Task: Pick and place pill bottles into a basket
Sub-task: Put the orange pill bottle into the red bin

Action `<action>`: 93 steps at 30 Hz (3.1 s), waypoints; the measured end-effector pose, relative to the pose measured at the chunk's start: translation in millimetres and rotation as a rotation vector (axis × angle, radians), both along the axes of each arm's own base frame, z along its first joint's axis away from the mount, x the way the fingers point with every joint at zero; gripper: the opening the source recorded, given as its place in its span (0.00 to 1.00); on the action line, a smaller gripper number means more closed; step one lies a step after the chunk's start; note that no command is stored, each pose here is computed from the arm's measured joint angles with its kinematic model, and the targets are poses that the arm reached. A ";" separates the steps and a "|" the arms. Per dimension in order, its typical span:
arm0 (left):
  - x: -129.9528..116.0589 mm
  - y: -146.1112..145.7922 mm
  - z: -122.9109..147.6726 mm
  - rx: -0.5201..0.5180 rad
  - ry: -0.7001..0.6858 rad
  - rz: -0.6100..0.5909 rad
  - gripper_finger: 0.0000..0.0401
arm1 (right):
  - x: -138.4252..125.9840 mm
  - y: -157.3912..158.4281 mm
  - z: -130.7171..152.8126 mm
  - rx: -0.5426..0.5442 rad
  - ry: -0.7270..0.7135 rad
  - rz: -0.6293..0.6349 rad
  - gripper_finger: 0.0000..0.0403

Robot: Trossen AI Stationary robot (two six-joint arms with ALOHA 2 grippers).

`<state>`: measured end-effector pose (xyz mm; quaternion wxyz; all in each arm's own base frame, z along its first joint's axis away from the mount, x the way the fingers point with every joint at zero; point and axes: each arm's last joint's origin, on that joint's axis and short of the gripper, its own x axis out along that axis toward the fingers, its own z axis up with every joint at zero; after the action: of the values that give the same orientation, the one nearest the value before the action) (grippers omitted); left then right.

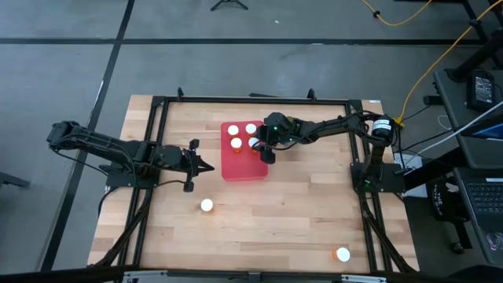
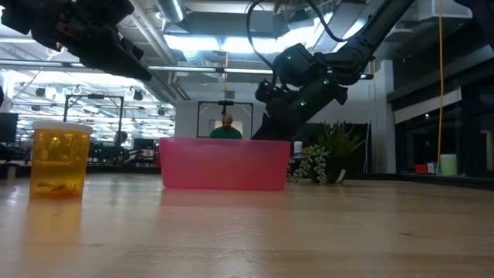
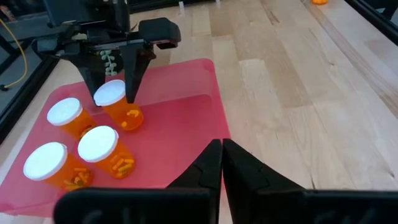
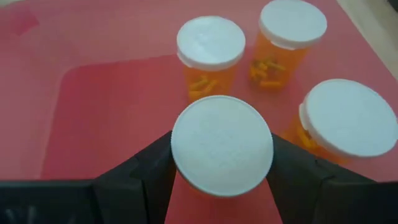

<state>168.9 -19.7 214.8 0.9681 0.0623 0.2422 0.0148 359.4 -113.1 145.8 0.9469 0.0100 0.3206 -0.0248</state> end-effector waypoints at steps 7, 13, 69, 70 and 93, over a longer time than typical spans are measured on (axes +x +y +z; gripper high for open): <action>0.1 0.0 0.0 0.028 0.002 -0.015 0.01 | 4.3 -6.1 8.5 -0.002 0.009 -0.008 0.54; 0.0 0.0 0.0 0.028 0.002 -0.015 0.02 | 6.1 -6.5 7.7 -0.016 0.014 0.004 0.54; 0.1 0.1 0.0 0.029 0.001 -0.011 0.02 | 8.2 -9.7 -5.7 0.004 0.030 -0.014 0.71; 0.1 0.1 0.0 0.028 0.001 -0.011 0.02 | 8.1 -9.7 -5.2 0.004 0.029 -0.014 0.71; 0.1 0.0 0.0 0.027 0.002 -0.014 0.01 | 5.7 -7.1 14.0 -0.017 -0.012 -0.015 0.71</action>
<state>168.9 -19.7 214.8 0.9670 0.0770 0.2424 0.0112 365.1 -120.2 159.7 0.9485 0.0044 0.3147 -0.0348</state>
